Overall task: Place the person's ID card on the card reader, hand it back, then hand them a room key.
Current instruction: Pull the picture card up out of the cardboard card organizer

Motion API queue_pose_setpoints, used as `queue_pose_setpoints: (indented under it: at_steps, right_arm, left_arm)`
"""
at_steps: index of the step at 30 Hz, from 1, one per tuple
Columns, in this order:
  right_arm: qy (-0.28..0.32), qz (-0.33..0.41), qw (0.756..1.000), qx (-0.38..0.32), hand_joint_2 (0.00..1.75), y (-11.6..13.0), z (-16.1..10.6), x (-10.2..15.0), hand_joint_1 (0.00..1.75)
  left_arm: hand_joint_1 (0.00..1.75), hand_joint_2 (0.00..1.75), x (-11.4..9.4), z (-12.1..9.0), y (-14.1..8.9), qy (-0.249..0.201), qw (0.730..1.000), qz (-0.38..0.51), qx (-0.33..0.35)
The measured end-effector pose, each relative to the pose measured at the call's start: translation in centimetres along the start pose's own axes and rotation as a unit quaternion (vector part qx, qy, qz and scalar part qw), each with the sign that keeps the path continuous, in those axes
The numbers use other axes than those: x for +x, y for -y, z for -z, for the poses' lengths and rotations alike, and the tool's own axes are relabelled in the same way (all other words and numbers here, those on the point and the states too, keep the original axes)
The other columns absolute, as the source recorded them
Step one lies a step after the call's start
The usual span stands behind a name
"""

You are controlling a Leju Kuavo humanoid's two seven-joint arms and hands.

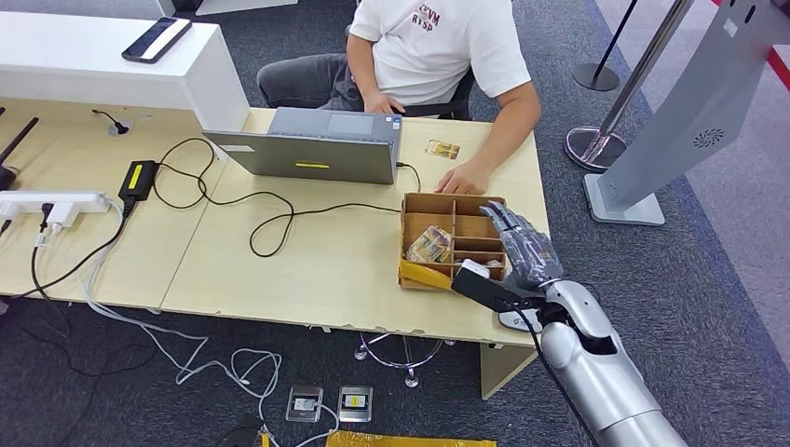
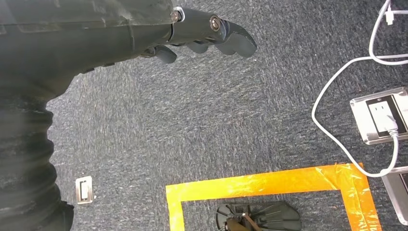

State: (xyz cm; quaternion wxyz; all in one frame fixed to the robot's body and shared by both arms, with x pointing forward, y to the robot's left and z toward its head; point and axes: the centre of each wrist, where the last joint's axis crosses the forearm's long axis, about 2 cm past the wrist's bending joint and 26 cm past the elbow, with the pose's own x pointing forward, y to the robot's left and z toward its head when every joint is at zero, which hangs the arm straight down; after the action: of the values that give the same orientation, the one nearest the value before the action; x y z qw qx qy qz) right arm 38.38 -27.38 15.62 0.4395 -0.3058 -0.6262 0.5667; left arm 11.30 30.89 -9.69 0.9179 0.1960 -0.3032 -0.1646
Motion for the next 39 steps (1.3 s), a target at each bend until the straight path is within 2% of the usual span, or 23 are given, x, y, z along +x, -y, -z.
queue_pose_setpoints:
  at_steps: [16,39]
  right_arm:
    - [0.001,-0.019,0.999,0.038,1.75,-1.9,-0.7,0.2,0.00]
    - [-0.019,-0.019,0.999,0.045,1.75,-2.9,-1.5,-0.1,0.00]
  left_arm:
    - [0.00,1.75,0.5,0.3,-0.2,0.005,1.000,0.005,-0.002]
    - [0.00,1.75,0.7,0.4,-0.3,0.007,1.000,0.008,-0.005]
